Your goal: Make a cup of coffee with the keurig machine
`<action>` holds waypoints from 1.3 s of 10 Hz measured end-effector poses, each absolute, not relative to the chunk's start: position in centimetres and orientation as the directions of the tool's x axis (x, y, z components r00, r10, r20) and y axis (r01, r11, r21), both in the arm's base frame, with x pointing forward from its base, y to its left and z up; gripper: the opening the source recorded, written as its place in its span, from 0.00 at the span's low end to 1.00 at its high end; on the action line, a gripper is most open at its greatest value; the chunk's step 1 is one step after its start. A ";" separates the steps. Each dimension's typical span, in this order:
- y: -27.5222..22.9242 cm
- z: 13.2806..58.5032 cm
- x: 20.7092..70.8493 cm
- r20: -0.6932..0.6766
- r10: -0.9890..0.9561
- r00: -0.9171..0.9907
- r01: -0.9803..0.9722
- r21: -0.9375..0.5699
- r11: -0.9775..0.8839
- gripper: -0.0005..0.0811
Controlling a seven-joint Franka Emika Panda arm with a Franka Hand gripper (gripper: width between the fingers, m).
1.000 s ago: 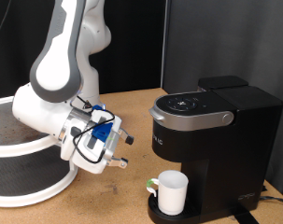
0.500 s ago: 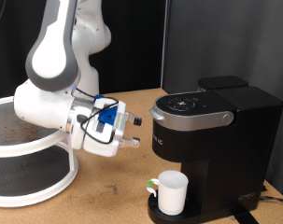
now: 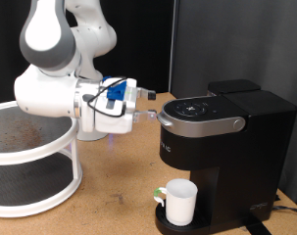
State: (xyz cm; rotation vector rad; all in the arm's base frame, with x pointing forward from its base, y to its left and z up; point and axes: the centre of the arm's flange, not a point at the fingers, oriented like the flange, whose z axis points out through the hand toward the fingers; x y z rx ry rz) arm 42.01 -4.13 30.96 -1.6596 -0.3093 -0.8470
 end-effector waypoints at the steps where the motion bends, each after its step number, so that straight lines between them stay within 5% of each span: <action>1: -4.0 31.8 41.6 0.669 -0.262 0.696 0.615 -0.743 -0.264 0.99; 13: -0.3 42.3 41.7 0.764 -0.224 0.605 0.768 -0.634 -0.090 0.99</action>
